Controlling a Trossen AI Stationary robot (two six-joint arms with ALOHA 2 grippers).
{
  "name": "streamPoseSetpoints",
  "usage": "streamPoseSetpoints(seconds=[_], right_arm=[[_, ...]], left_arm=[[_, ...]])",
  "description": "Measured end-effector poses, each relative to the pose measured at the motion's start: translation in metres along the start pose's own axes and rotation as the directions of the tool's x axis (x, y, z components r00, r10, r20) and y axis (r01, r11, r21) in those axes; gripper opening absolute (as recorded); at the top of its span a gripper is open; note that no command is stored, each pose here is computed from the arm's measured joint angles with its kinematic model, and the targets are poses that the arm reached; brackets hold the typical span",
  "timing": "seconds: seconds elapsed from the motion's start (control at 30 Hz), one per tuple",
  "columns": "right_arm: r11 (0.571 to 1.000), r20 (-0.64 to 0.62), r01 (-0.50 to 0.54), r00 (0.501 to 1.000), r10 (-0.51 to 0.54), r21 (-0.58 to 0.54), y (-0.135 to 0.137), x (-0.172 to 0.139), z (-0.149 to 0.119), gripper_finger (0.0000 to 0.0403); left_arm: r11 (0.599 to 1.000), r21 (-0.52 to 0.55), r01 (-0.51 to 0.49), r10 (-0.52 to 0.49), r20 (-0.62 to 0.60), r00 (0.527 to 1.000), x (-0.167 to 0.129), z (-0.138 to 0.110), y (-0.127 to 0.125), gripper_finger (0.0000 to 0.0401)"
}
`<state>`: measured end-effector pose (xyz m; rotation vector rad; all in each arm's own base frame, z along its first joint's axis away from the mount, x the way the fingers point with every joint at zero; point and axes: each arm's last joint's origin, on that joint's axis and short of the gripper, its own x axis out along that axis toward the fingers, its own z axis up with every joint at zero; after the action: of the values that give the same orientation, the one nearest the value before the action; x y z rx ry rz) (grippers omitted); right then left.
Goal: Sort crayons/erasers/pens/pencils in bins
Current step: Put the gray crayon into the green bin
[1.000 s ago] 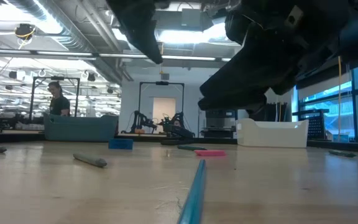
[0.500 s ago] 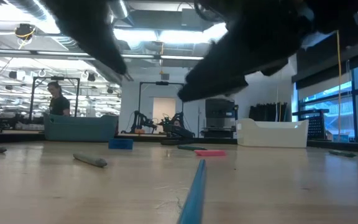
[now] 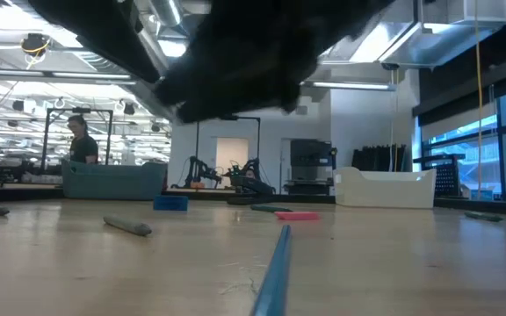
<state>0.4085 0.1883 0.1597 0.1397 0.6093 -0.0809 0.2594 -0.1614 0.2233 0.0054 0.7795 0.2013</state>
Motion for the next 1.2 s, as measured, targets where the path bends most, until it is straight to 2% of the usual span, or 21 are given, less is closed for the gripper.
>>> streamPoseSetpoints(seconds=[0.07, 0.27, 0.43, 0.57, 0.73, 0.97, 1.07, 1.2], right_arm=[[0.999, 0.003, 0.042, 0.999, -0.042, 0.014, 0.005, 0.018, -0.004, 0.0167], [0.969, 0.049, 0.246, 0.968, -0.247, 0.027, 0.017, 0.060, -0.010, 0.0167], [0.935, 0.031, 0.355, 0.934, -0.355, 0.005, 0.021, 0.071, -0.007, 0.0167], [0.931, -0.016, 0.365, 0.931, -0.364, 0.031, 0.020, 0.072, -0.011, 0.0167], [0.950, -0.105, 0.302, 0.950, -0.294, 0.079, 0.013, 0.076, -0.022, 0.0167], [0.950, -0.128, 0.292, 0.952, -0.277, 0.111, 0.007, 0.078, -0.024, 0.0166], [0.951, -0.130, 0.291, 0.952, -0.276, 0.109, 0.007, 0.078, -0.024, 0.0152], [0.953, -0.142, 0.283, 0.953, -0.267, 0.110, 0.005, 0.079, -0.024, 0.0113]], left_arm=[[1.000, 0.007, -0.023, 0.023, 0.011, 1.000, -0.001, 0.000, 0.000, 0.0094], [0.980, 0.016, -0.198, 0.196, 0.084, 0.977, 0.001, 0.001, 0.009, 0.0094], [0.976, 0.014, -0.216, 0.214, 0.090, 0.973, 0.002, 0.002, 0.011, 0.0094], [0.977, 0.028, -0.211, 0.208, 0.086, 0.974, 0.000, 0.000, 0.009, 0.0094], [0.978, 0.033, -0.206, 0.203, 0.091, 0.975, -0.002, 0.000, 0.008, 0.0094], [0.980, 0.024, -0.196, 0.192, 0.096, 0.977, -0.004, 0.001, 0.009, 0.0094], [0.982, 0.026, -0.189, 0.186, 0.091, 0.978, -0.004, 0.001, 0.008, 0.0094], [0.984, 0.027, -0.178, 0.175, 0.084, 0.981, -0.004, 0.001, 0.008, 0.0094]])
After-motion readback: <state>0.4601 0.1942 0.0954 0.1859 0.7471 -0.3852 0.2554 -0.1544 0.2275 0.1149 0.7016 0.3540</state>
